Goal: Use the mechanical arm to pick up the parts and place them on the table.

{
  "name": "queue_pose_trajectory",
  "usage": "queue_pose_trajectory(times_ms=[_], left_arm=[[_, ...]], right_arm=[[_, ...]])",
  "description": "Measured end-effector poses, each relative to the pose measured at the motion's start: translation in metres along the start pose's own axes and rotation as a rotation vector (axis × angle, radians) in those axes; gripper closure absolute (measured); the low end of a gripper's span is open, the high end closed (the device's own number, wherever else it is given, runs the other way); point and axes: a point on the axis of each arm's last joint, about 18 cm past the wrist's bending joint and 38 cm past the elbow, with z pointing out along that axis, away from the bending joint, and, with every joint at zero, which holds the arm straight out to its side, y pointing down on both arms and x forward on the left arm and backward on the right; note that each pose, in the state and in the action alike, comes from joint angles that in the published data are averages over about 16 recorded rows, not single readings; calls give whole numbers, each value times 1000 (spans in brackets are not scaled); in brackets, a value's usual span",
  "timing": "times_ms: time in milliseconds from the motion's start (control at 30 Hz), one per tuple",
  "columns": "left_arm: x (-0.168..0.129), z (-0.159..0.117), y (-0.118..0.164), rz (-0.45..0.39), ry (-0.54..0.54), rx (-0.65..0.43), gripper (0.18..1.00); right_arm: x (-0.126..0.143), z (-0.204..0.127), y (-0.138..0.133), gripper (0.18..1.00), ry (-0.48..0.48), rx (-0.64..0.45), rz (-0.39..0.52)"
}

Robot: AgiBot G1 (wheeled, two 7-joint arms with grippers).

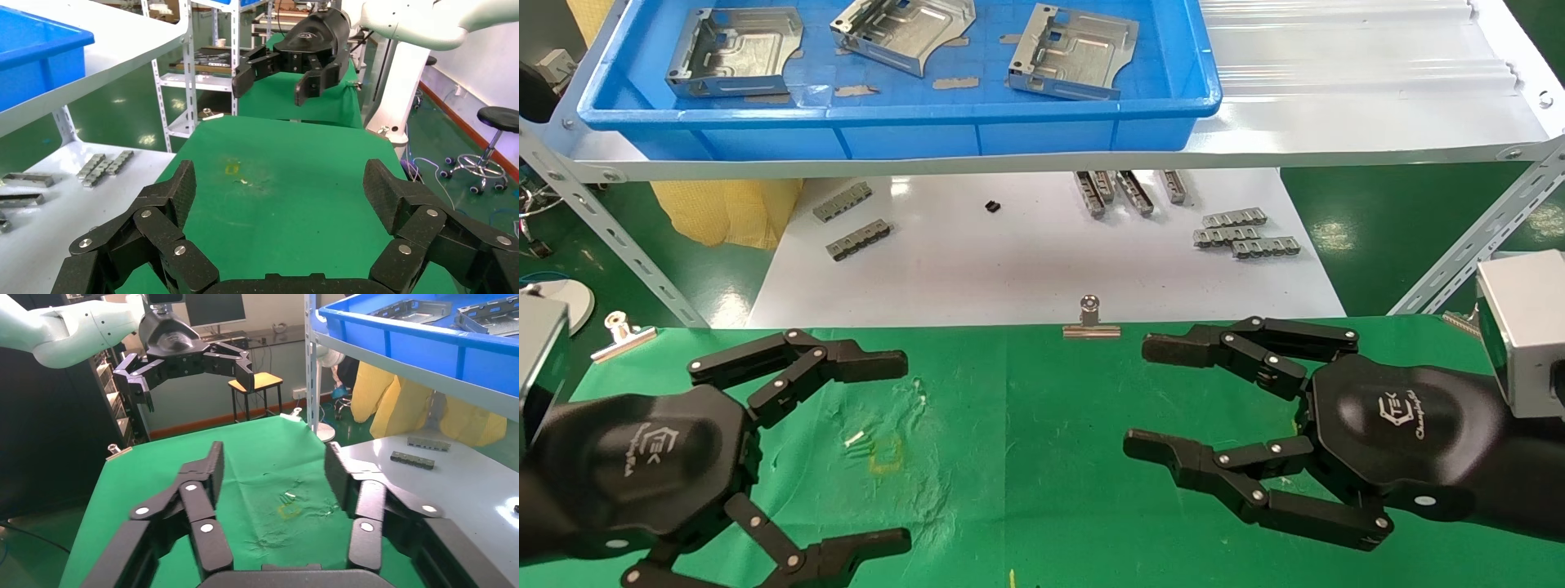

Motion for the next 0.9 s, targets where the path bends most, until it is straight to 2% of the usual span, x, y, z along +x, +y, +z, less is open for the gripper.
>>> queue_pose_trajectory(times_ms=[267, 467, 667, 900], left_arm=[[0, 0, 0, 0, 0, 0, 183], [0, 0, 0, 0, 0, 0, 183], [0, 0, 0, 0, 0, 0, 183], [0, 0, 0, 0, 0, 0, 183]], right_arm=[[0, 0, 0, 654, 0, 0, 0], [0, 0, 0, 786, 0, 0, 0], [0, 0, 0, 870, 0, 0, 0], [0, 0, 0, 911, 0, 0, 0]])
